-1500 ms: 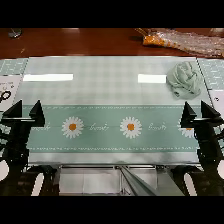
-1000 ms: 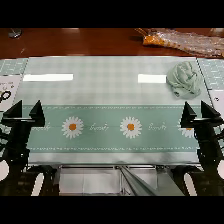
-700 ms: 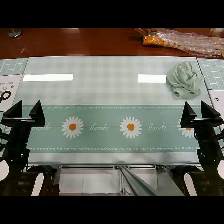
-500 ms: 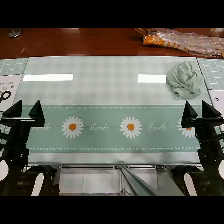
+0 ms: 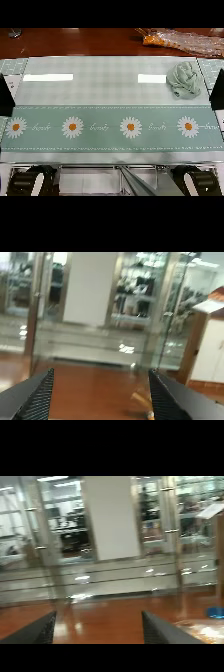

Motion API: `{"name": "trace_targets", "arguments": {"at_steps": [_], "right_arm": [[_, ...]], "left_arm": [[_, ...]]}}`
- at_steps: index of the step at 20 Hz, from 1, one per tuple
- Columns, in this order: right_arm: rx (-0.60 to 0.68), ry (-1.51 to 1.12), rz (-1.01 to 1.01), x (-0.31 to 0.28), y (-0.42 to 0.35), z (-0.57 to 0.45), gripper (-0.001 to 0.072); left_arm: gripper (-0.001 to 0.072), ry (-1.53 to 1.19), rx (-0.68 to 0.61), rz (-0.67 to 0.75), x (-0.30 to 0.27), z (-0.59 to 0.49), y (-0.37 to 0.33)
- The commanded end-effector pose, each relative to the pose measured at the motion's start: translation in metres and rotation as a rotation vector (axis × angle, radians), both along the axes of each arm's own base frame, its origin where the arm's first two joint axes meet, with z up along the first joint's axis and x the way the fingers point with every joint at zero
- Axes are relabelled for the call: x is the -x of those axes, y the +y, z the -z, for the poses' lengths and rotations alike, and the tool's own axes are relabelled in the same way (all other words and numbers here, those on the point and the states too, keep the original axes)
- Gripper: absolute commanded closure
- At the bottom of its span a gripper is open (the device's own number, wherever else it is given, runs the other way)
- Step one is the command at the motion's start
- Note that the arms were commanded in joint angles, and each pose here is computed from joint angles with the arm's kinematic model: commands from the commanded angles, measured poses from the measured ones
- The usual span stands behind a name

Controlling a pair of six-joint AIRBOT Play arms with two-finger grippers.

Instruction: Fold the shirts.

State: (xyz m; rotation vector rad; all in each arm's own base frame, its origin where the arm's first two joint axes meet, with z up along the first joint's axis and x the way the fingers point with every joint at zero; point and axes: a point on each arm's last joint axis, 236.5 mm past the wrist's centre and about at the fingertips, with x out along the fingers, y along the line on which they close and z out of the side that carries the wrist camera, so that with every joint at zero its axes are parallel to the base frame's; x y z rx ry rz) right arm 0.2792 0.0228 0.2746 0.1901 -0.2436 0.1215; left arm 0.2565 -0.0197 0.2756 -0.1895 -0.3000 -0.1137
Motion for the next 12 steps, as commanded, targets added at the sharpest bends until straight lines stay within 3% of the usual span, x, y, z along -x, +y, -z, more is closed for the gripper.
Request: {"name": "trace_targets", "arguments": {"at_steps": [1, 3, 4, 6, 9, 12], "right_arm": [[-0.003, 0.089, -0.247, -0.032, 0.055, -0.015, 0.0117], [0.152, 0.279, -0.37, -0.053, 0.086, 0.017, 0.0117], [0.228, 0.409, -0.382, -0.061, 0.087, 0.039, 0.0117], [0.346, 0.605, -0.294, -0.069, 0.06, 0.063, 0.0117], [0.461, 0.603, -0.146, -0.073, 0.025, 0.042, 0.0117], [0.363, 0.651, -0.154, -0.065, 0.027, 0.039, 0.0117]], "left_arm": [[0.005, -0.031, -0.101, 0.142, -0.007, -0.047, -0.039], [0.0112, 0.065, -0.238, 0.246, -0.03, -0.038, -0.069], [0.011, 0.157, -0.37, 0.294, -0.042, -0.019, -0.082], [0.011, 0.406, -0.541, 0.381, -0.055, 0.029, -0.089], [0.011, 0.653, -0.453, 0.432, -0.06, 0.06, -0.086], [0.011, 0.642, -0.344, 0.455, -0.063, 0.051, -0.095]]}}
